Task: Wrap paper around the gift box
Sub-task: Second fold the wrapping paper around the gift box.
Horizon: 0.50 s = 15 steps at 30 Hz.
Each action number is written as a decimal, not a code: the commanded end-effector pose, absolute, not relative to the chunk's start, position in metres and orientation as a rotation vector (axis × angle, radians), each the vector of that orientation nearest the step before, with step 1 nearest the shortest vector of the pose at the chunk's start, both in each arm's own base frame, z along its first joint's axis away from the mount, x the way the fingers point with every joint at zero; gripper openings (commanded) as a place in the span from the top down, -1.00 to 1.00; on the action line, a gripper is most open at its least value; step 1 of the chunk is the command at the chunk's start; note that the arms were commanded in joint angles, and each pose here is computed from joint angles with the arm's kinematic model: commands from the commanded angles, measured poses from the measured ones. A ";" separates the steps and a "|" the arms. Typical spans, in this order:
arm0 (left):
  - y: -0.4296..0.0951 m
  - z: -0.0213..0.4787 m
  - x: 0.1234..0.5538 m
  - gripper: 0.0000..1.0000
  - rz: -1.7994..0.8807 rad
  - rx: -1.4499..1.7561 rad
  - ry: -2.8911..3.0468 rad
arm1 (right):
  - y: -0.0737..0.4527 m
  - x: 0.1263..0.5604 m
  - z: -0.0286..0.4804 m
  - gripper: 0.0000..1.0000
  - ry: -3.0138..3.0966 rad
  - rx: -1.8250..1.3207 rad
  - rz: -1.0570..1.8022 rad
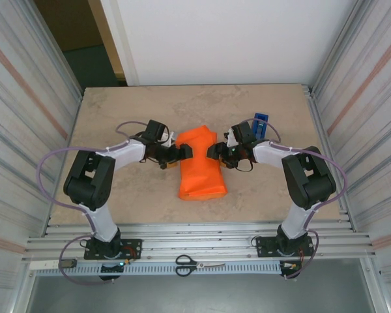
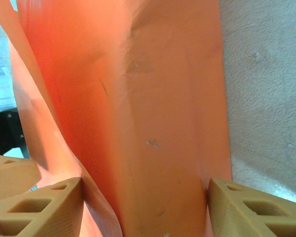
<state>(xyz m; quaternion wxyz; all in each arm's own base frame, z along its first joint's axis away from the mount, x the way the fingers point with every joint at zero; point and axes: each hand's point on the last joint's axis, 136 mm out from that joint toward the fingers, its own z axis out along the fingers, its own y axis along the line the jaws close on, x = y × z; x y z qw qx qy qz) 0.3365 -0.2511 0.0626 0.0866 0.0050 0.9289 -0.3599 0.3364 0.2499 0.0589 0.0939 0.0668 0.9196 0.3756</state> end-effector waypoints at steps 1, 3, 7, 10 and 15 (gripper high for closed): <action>-0.252 0.056 0.333 -0.85 -1.059 0.035 2.804 | 0.227 0.290 0.004 -0.25 2.963 0.357 0.924; -0.252 0.053 0.334 -0.83 -1.058 0.032 2.814 | 0.227 0.290 0.005 -0.25 2.953 0.369 0.933; -0.253 0.053 0.333 -0.83 -1.049 0.036 2.816 | 0.227 0.290 0.007 -0.25 2.949 0.371 0.937; -0.256 0.067 0.332 -0.87 -1.053 0.054 2.790 | 0.227 0.290 0.008 -0.24 2.947 0.375 0.936; -0.263 0.087 0.334 -0.97 -1.039 0.060 2.735 | 0.225 0.289 0.009 -0.24 2.943 0.382 0.937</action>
